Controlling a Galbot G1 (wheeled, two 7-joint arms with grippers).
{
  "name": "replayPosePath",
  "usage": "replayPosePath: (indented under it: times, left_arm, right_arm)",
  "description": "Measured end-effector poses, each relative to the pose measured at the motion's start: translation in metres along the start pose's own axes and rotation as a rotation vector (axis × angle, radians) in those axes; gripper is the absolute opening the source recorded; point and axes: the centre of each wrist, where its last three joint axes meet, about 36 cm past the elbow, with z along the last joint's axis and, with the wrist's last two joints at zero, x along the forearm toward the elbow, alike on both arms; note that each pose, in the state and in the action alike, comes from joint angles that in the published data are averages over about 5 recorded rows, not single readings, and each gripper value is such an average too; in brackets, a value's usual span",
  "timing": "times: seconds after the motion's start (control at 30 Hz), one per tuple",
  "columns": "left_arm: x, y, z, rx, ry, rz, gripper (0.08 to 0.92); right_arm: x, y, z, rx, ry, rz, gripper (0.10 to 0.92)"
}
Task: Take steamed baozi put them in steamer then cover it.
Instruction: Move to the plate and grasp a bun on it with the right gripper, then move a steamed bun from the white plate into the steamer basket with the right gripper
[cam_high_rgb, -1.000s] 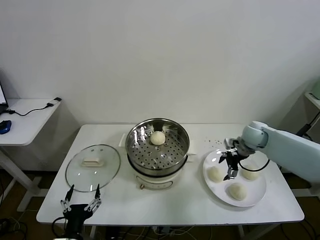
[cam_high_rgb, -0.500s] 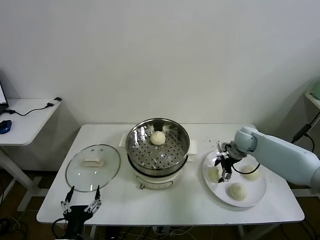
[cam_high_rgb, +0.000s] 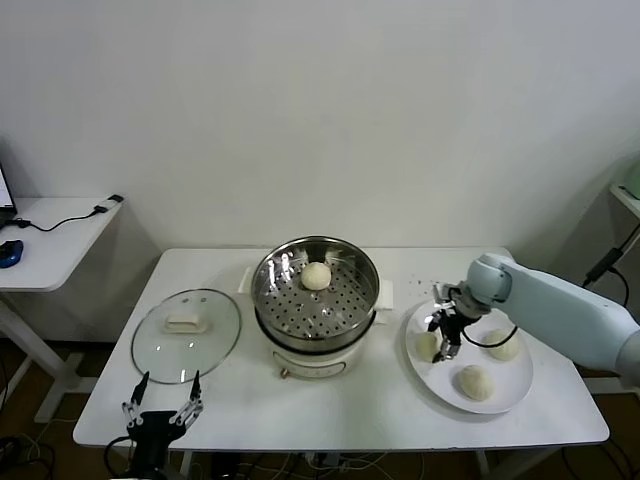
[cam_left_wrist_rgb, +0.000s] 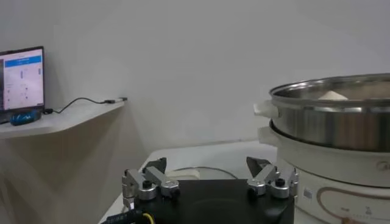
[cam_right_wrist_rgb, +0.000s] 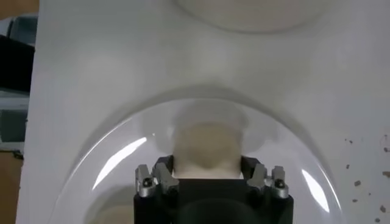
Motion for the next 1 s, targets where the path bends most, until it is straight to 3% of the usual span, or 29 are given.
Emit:
replayPosePath:
  times: [0.27,0.57,0.77,1.0]
  left_arm:
    - [0.003,-0.002,-0.002,0.003,-0.002,0.008,0.823]
    - [0.003,-0.007,-0.006,0.014,-0.010,0.021,0.823]
    - [0.004,-0.008,-0.009,0.023,-0.013,0.028,0.823]
    - [0.007,-0.004,-0.009,0.017,-0.014,0.028,0.823]
  right_arm:
    - [0.085,-0.028,-0.010,0.004,-0.031,0.071,0.687]
    - [0.183,-0.052,-0.072,0.039,-0.097,0.150,0.687]
    - [0.208,-0.059,-0.134,0.068,-0.147,0.160,0.687]
    - [0.197,-0.060,-0.217,0.125,-0.159,0.143,0.687]
